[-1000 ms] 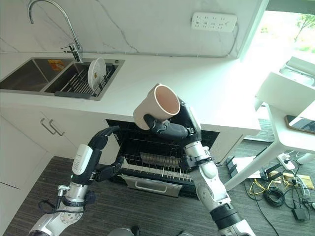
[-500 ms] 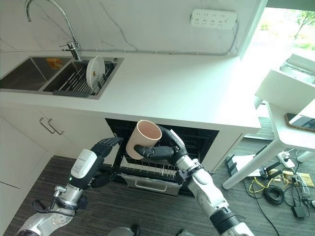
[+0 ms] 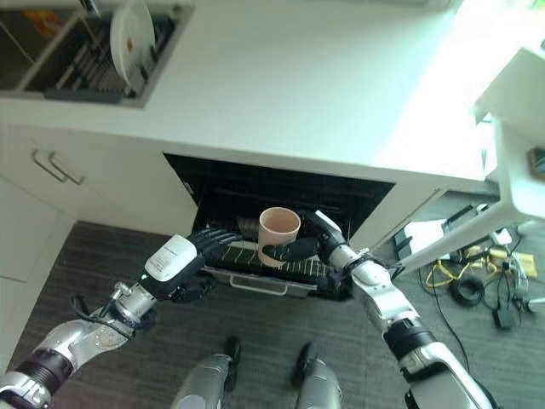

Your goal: Place the dishes in the dishwasher.

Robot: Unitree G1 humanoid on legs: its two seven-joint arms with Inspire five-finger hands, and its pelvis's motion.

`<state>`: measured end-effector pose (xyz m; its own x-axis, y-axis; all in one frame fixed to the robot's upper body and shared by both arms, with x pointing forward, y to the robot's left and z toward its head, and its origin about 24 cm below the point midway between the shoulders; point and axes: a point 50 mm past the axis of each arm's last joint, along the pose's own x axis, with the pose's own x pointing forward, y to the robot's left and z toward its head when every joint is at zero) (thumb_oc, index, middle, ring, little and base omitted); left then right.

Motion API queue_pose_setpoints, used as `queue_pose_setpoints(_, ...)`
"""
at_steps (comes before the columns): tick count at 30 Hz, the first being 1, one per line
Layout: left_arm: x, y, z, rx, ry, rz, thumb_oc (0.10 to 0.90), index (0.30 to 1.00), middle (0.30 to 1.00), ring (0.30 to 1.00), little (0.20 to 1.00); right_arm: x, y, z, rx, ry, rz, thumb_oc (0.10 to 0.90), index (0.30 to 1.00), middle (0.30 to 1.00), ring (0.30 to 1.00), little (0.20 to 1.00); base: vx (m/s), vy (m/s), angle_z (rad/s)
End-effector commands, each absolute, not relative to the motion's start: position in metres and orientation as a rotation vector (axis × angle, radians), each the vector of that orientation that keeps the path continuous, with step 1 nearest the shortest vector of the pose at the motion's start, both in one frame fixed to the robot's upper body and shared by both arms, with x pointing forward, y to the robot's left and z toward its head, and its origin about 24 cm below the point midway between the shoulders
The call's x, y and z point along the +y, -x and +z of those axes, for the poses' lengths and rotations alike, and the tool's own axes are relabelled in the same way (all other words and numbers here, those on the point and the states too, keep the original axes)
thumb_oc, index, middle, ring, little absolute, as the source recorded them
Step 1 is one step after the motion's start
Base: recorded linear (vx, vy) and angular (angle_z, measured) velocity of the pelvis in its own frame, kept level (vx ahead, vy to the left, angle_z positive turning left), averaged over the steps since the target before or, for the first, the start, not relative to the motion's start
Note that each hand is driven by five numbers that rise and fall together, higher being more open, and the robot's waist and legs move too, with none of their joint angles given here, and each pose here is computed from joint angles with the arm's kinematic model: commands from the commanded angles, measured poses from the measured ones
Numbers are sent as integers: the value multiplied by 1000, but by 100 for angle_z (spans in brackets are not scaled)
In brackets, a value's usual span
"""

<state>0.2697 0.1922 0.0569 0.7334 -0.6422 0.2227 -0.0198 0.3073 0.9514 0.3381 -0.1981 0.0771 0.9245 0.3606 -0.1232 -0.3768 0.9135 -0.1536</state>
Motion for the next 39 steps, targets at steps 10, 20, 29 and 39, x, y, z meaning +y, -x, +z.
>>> queue_pose_setpoints(10,183,-282,94,-775,-1103,-395,800,900,900,900,900,-209,-357,145,-209,204,334,400,300,300,300,300,-10,4,0)
queue_pose_setpoints(20,178,-283,96,-775,-1109,-433,800,900,900,900,900,-233,-362,147,-201,235,194,400,300,300,300,300,-1,9,1)
queue_pose_setpoints(29,181,-284,98,-777,-1096,-401,800,900,900,900,900,-254,-365,147,-174,250,78,400,300,300,300,300,1,5,0)
queue_pose_setpoints(39,177,-281,90,-773,-1074,-401,800,900,900,900,900,-262,-369,150,-171,257,18,400,300,300,300,300,4,14,-1)
